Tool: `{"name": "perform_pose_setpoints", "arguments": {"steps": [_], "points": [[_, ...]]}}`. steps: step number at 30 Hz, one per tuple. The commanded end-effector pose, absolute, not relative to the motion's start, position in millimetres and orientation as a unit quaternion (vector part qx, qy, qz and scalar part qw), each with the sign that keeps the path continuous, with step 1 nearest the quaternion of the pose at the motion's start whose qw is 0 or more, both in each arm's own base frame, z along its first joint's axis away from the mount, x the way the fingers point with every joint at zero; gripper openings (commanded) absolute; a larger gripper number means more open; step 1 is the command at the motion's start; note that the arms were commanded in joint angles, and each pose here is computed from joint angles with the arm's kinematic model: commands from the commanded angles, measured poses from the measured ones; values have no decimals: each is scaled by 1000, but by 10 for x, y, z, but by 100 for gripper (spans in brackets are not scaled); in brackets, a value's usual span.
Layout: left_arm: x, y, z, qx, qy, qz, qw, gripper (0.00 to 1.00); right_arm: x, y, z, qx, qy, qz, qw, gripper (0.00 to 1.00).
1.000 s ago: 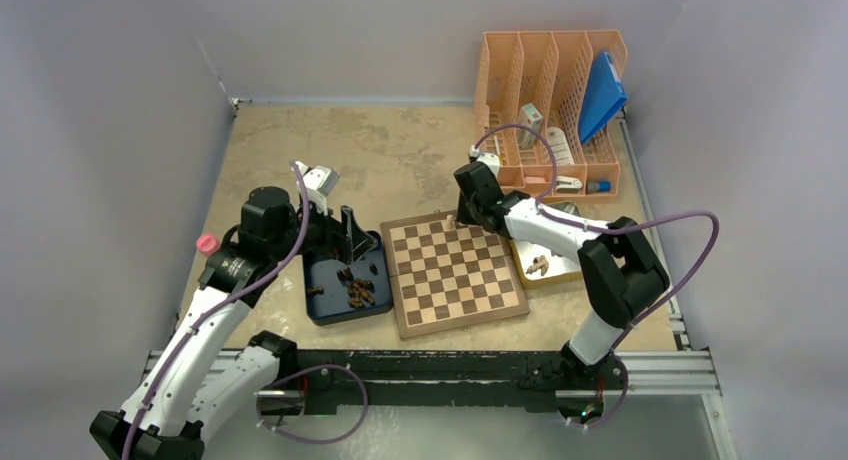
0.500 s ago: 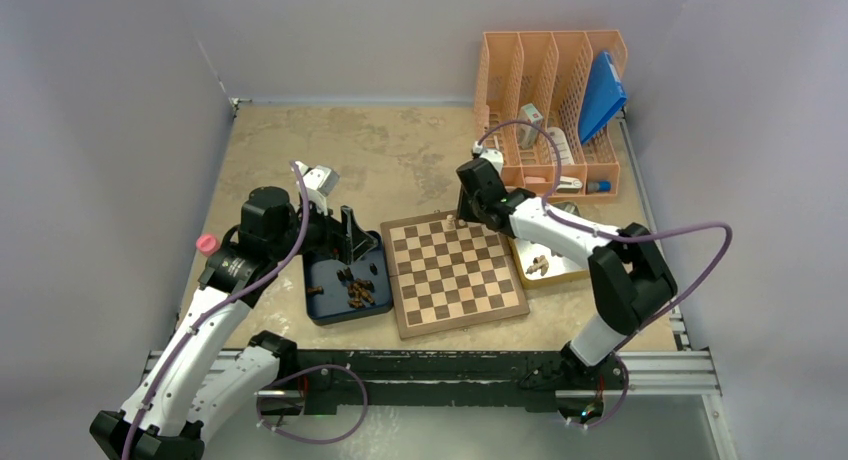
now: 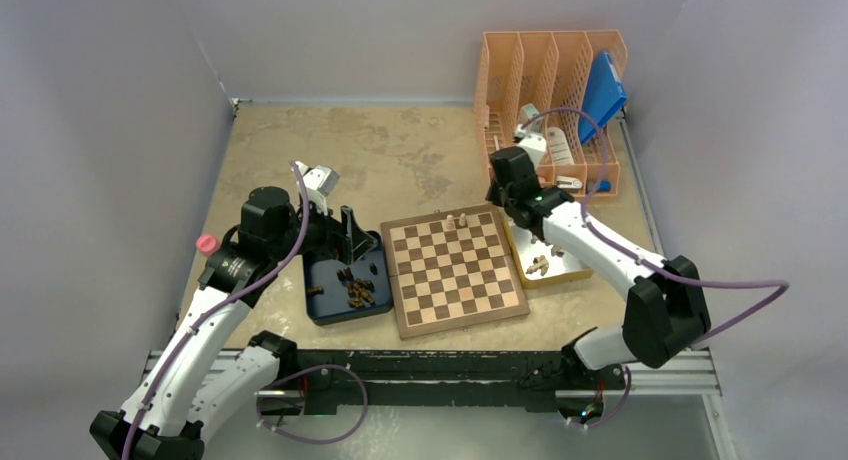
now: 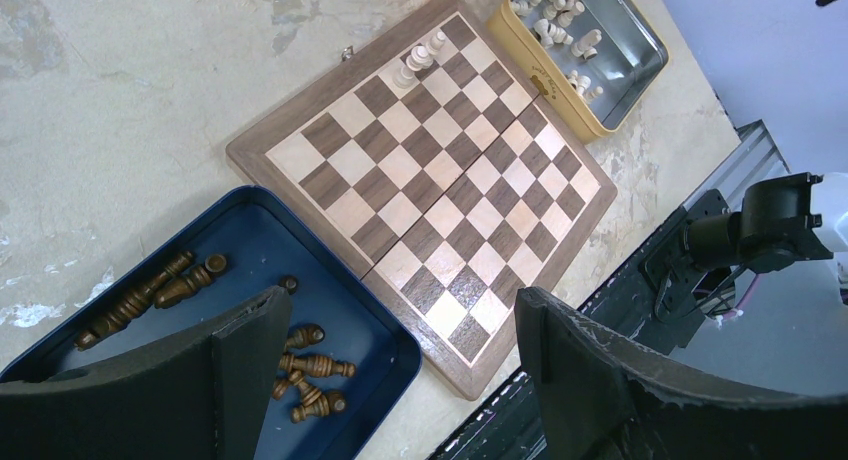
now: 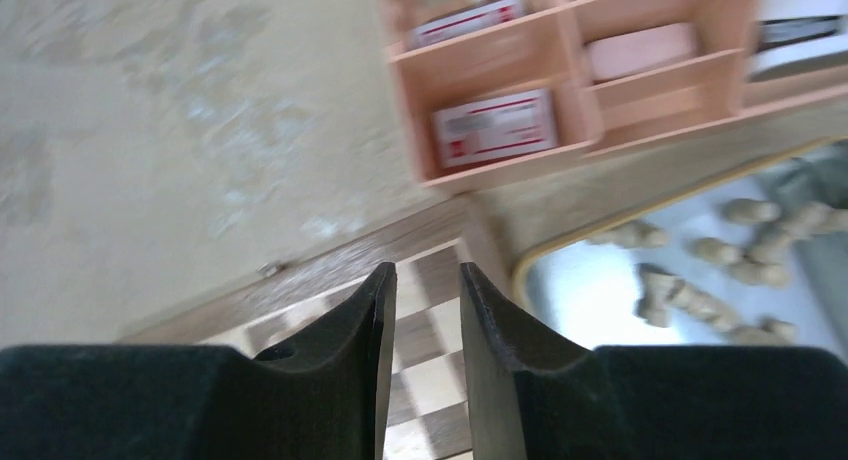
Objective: Set up the chess pieces on the board
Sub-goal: Place the chess piece on the chessboard, then pick up the chess piece from the storage box.
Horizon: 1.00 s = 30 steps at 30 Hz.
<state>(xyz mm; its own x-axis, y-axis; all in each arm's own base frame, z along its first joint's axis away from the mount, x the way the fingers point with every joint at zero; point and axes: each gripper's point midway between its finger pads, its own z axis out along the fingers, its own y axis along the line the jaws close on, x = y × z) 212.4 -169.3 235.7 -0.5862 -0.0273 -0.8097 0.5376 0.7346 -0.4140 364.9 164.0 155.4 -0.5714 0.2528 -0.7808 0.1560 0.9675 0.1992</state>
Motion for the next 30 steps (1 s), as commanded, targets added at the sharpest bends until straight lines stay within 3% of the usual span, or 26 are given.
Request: {"name": "perform_pose_setpoints", "arguments": {"steps": [1,14,30], "points": [[2148,-1695,2430,152,818,-334,443,83,3707,1033,1492,188,871,1,454,32],[2148,-1695,2425,152,818,-334,443,83,3636,229,899,293,861,-50,413,31],[2145,-1706,2424,154,817,-337,441,83,3705,56,593,320,862,-53,390,30]]}}
